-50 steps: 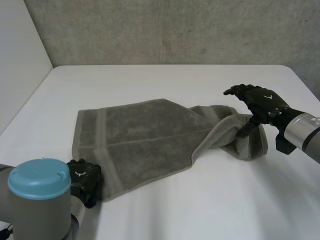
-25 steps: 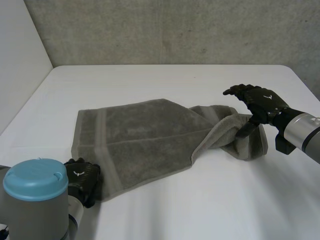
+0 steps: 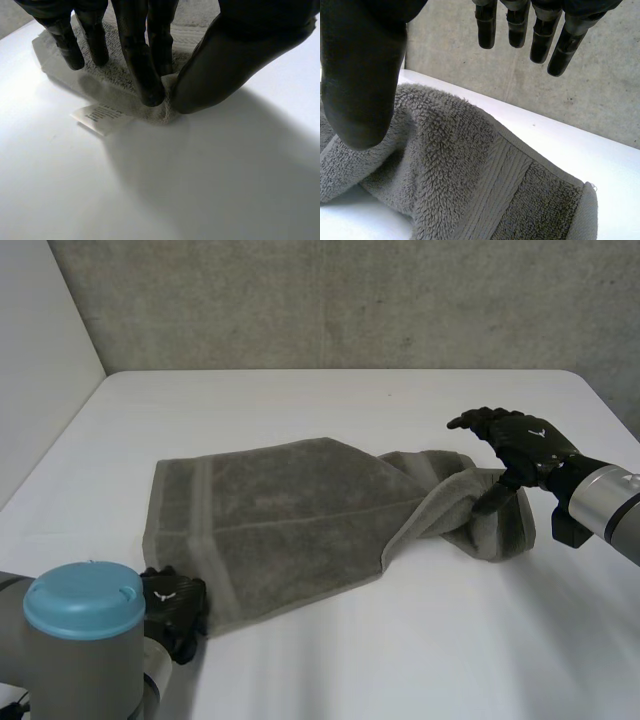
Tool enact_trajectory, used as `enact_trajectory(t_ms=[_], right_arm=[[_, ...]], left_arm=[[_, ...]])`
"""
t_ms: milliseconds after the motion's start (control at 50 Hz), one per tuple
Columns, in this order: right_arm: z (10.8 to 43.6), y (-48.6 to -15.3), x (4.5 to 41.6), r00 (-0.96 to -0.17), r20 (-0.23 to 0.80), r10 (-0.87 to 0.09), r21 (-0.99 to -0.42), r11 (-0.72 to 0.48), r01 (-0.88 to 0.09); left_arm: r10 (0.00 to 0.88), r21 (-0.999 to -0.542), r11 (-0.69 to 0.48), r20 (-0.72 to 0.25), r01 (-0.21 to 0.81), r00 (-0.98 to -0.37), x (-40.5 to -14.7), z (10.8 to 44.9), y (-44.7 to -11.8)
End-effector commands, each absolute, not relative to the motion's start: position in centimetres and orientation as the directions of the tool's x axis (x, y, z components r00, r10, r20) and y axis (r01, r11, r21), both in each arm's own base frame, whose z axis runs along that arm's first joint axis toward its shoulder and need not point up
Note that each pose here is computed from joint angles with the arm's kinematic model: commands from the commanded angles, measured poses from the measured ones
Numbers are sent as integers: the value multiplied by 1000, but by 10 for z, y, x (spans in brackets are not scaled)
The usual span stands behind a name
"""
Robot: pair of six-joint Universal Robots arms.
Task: Fold the towel.
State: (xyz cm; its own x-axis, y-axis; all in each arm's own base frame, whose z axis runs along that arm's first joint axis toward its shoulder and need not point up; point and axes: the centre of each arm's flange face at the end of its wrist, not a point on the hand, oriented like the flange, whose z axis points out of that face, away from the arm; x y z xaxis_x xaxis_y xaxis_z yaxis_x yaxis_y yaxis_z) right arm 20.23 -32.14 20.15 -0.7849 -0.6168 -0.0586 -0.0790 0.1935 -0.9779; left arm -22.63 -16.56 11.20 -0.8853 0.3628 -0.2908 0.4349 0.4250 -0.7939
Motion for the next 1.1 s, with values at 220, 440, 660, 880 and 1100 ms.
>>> enact_trajectory(t_ms=[220,440,660,880,1100], right_arm=[[211,-330,197,-799,-45,-600,-983,170,-72],[220,-332,198,-781,-26,-624,-978,176,-109],[192,-338,181,-747,81,-660,-924,231,-304],[168,-346,178,-693,85,-716,-862,296,-411],[168,-348,180,-694,97,-714,-872,276,-405]], left_arm=[[293,-927,242,-212,287,-932,-229,182,-210],[189,-964,167,-176,208,-966,-204,214,-256],[142,-967,185,-149,174,-979,-173,214,-279],[153,-964,207,-139,170,-978,-172,207,-276],[145,-965,209,-133,162,-980,-170,207,-277]])
